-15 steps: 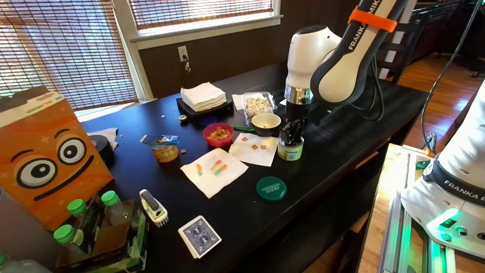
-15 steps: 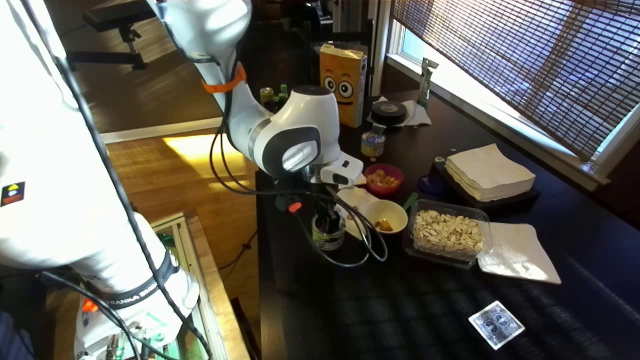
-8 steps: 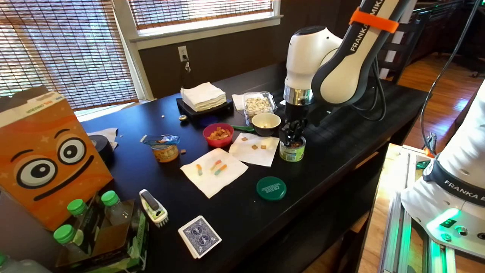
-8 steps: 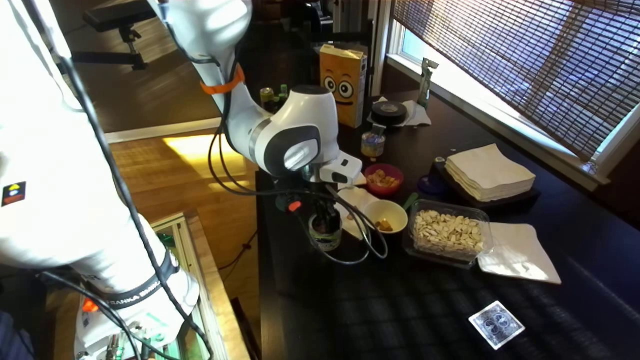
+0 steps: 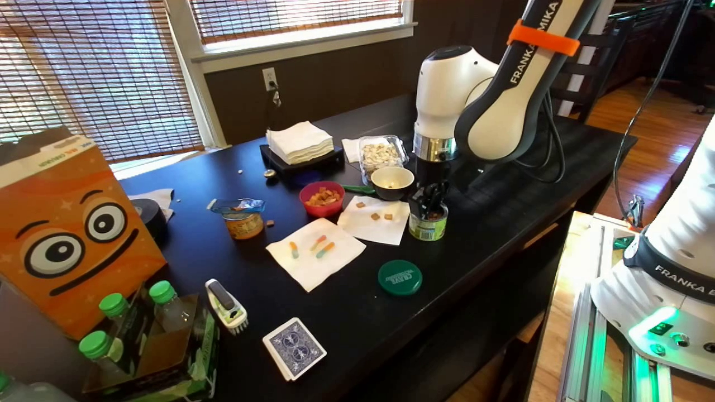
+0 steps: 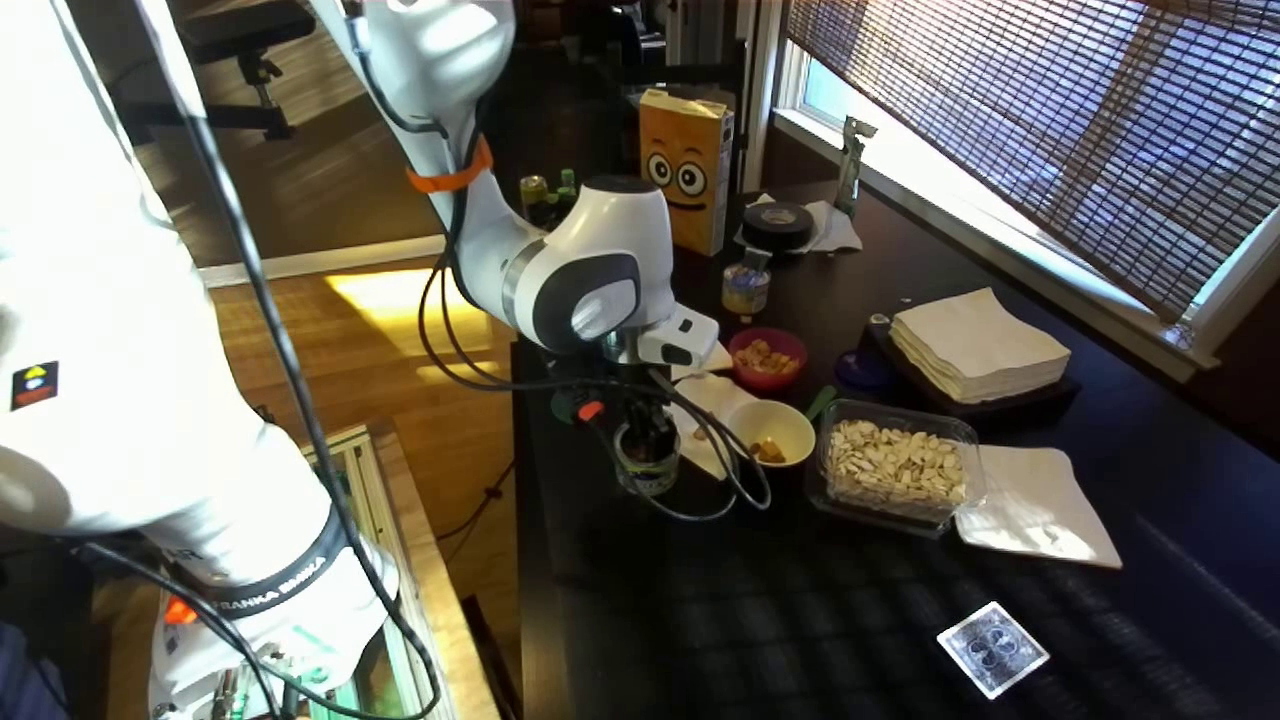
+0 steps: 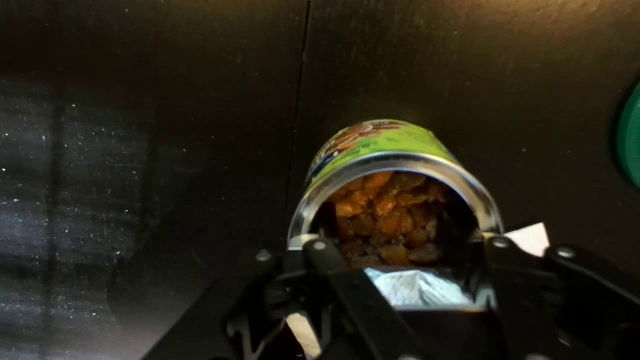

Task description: Take some objects out of the yellow can and put them in the bowl.

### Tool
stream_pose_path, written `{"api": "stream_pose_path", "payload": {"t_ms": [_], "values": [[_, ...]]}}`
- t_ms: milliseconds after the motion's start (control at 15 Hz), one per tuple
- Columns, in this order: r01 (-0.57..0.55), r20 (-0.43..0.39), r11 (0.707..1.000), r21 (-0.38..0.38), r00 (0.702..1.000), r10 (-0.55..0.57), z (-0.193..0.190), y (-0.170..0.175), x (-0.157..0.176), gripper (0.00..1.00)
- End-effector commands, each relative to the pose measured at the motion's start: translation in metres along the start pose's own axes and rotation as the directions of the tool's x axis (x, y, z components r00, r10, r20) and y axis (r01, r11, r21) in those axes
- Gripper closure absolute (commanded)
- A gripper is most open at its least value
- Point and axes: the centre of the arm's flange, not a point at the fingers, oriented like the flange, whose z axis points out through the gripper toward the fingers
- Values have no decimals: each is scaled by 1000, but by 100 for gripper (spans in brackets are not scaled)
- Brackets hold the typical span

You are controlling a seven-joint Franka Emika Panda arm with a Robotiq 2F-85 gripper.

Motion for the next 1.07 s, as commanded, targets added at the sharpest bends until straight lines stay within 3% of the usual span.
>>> {"api": "stream_pose_path", "payload": {"t_ms": [0,133,200,467,1000], "values": [[6,13,1000,-5,1000,-6,14,-11,3,44],[12,17,1000,-4,1000,-12,15,-14,4,50],[13,17,1000,-2,1000,-13,16,-15,5,69],[14,21,1000,-7,1000,-13,18,-16,4,97],[8,7,1000,-11,1000,-8,4,-11,1,97]]}}
